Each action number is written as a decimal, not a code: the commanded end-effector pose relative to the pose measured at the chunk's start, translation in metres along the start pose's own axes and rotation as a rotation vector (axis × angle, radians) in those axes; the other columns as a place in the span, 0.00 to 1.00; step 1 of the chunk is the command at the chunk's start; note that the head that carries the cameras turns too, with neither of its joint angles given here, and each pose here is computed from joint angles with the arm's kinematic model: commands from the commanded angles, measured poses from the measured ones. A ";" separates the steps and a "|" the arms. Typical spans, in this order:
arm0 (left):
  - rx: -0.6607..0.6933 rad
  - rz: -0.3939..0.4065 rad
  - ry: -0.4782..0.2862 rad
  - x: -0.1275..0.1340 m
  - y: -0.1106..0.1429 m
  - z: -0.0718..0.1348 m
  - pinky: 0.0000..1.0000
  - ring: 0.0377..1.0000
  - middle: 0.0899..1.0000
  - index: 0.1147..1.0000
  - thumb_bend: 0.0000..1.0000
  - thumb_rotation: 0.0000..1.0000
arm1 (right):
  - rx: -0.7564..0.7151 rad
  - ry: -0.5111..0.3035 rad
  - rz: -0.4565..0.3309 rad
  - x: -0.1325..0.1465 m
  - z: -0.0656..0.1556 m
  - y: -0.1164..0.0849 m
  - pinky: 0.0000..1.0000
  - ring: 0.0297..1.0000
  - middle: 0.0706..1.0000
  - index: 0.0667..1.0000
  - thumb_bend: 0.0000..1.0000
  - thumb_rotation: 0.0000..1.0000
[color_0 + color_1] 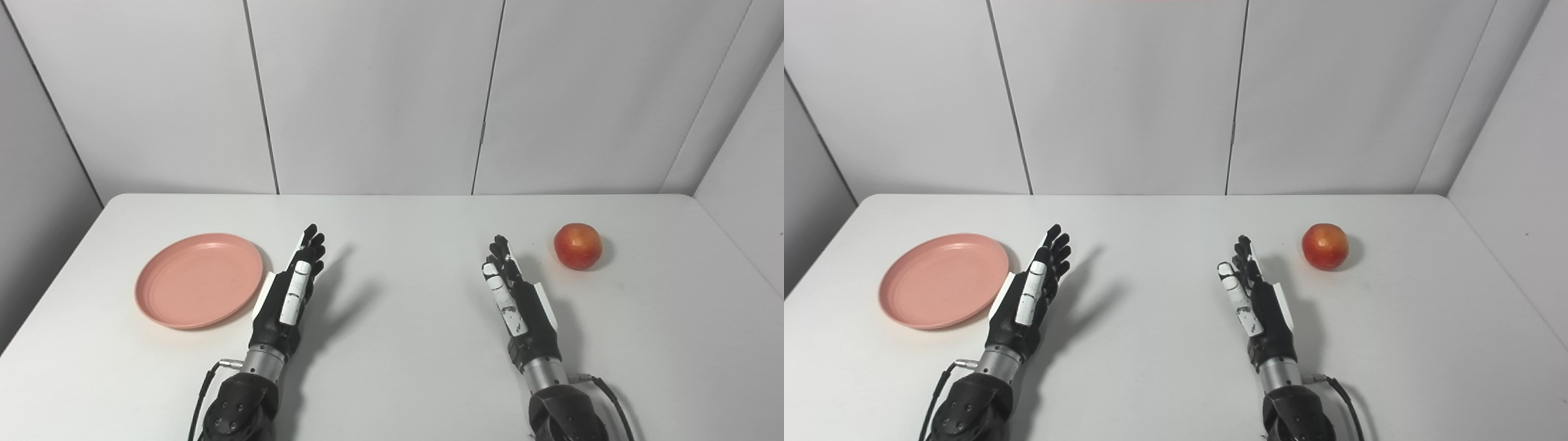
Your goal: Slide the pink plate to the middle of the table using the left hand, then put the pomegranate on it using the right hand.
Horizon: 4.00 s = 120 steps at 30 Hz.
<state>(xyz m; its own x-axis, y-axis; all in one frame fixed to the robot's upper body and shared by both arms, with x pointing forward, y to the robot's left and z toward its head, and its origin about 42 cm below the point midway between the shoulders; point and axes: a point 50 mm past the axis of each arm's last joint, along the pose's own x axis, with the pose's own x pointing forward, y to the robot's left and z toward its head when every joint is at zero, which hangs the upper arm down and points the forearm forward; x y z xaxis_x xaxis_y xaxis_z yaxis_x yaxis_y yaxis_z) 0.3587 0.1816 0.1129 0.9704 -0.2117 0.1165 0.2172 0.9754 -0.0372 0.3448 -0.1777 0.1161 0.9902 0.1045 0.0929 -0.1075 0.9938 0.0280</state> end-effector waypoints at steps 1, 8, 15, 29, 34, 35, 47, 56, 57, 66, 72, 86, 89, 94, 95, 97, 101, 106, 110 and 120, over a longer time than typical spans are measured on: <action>0.007 0.005 -0.013 -0.003 -0.001 -0.005 1.00 1.00 1.00 1.00 0.60 1.00 | 0.002 -0.039 -0.002 0.001 0.001 -0.004 1.00 1.00 1.00 1.00 0.73 0.83; 0.006 0.017 -0.013 0.001 -0.022 -0.012 1.00 1.00 1.00 1.00 0.63 1.00 | -0.017 -0.048 0.006 -0.007 -0.002 -0.028 1.00 1.00 1.00 1.00 0.66 0.86; -0.011 0.046 -0.039 0.010 -0.037 -0.002 1.00 1.00 1.00 1.00 0.67 1.00 | 0.012 -0.069 0.029 -0.005 -0.007 -0.044 1.00 1.00 1.00 1.00 0.62 0.85; -0.010 0.106 -0.065 0.024 -0.022 0.031 1.00 1.00 1.00 1.00 0.64 1.00 | 0.015 -0.077 0.054 -0.001 -0.014 -0.051 1.00 1.00 1.00 1.00 0.60 0.87; 0.025 0.166 -0.113 0.029 -0.004 0.050 1.00 1.00 1.00 1.00 0.66 1.00 | -0.014 -0.084 0.043 -0.002 -0.015 -0.054 1.00 1.00 1.00 1.00 0.61 0.89; 0.025 0.174 -0.120 0.030 -0.001 0.053 1.00 1.00 1.00 1.00 0.67 1.00 | -0.014 -0.085 0.040 -0.002 -0.015 -0.054 1.00 1.00 1.00 1.00 0.60 0.89; 0.047 0.272 -0.200 0.031 0.034 0.089 0.96 0.96 0.98 0.98 0.68 1.00 | -0.002 -0.076 0.044 -0.002 -0.016 -0.057 1.00 1.00 1.00 1.00 0.60 0.89; 0.073 0.376 -0.258 0.029 0.074 0.098 0.92 0.92 0.92 0.92 0.68 1.00 | -0.002 -0.071 0.045 -0.003 -0.017 -0.056 1.00 1.00 1.00 1.00 0.59 0.88; 0.080 0.389 -0.263 0.028 0.079 0.099 0.91 0.91 0.91 0.91 0.68 1.00 | -0.004 -0.073 0.045 -0.004 -0.017 -0.056 1.00 1.00 1.00 1.00 0.59 0.88; 0.113 0.527 -0.271 0.019 0.119 0.114 0.86 0.86 0.85 0.85 0.73 1.00 | 0.013 -0.073 0.049 -0.005 -0.016 -0.055 1.00 1.00 1.00 1.00 0.62 0.86; 0.167 0.600 -0.262 0.010 0.146 0.118 0.81 0.81 0.80 0.79 0.72 1.00 | 0.035 -0.072 0.049 -0.006 -0.016 -0.054 1.00 1.00 1.00 1.00 0.62 0.84; 0.151 0.672 -0.201 -0.009 0.203 0.108 0.76 0.78 0.77 0.76 0.69 1.00 | 0.022 -0.072 0.054 -0.006 -0.016 -0.058 1.00 1.00 1.00 1.00 0.60 0.86; 0.165 0.668 -0.188 -0.010 0.209 0.102 0.76 0.78 0.77 0.75 0.69 1.00 | 0.030 -0.070 0.054 -0.006 -0.017 -0.059 1.00 1.00 1.00 1.00 0.59 0.85; 0.201 0.675 -0.165 -0.010 0.218 0.088 0.76 0.77 0.76 0.74 0.69 1.00 | 0.018 -0.074 0.042 -0.009 -0.013 -0.061 1.00 1.00 1.00 1.00 0.59 0.86; 0.198 0.677 -0.162 -0.009 0.219 0.086 0.76 0.78 0.77 0.75 0.69 1.00 | 0.014 -0.074 0.038 -0.009 -0.013 -0.061 1.00 1.00 1.00 1.00 0.61 0.86; 0.178 0.672 -0.155 -0.009 0.220 0.082 0.77 0.79 0.78 0.76 0.70 1.00 | 0.002 -0.077 0.037 -0.009 -0.012 -0.061 1.00 1.00 1.00 1.00 0.60 0.87; 0.161 0.666 -0.134 -0.008 0.222 0.074 0.79 0.81 0.80 0.78 0.71 1.00 | -0.003 -0.080 0.035 -0.010 -0.010 -0.062 1.00 1.00 1.00 1.00 0.56 0.88; 0.170 0.660 -0.095 -0.006 0.222 0.066 0.79 0.82 0.81 0.79 0.70 1.00 | -0.006 -0.087 0.036 -0.011 -0.009 -0.063 1.00 1.00 1.00 1.00 0.58 0.89; 0.161 0.634 -0.078 -0.004 0.220 0.061 0.78 0.83 0.82 0.81 0.72 1.00 | 0.005 -0.088 0.028 -0.011 -0.008 -0.062 1.00 1.00 1.00 1.00 0.56 0.89; 0.113 0.576 -0.046 0.008 0.199 0.056 0.89 0.88 0.87 0.86 0.67 1.00 | 0.008 -0.090 0.029 -0.011 -0.006 -0.062 1.00 1.00 1.00 1.00 0.54 0.88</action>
<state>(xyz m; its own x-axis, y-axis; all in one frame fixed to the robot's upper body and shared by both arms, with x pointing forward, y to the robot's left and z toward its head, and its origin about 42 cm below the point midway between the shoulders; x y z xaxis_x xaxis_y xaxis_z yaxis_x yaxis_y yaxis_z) 0.3874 0.3801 0.1326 0.9222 0.3800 0.0719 -0.3815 0.9243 0.0077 0.3505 -0.2336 0.1216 0.9630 0.1439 0.2279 -0.1538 0.9877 0.0265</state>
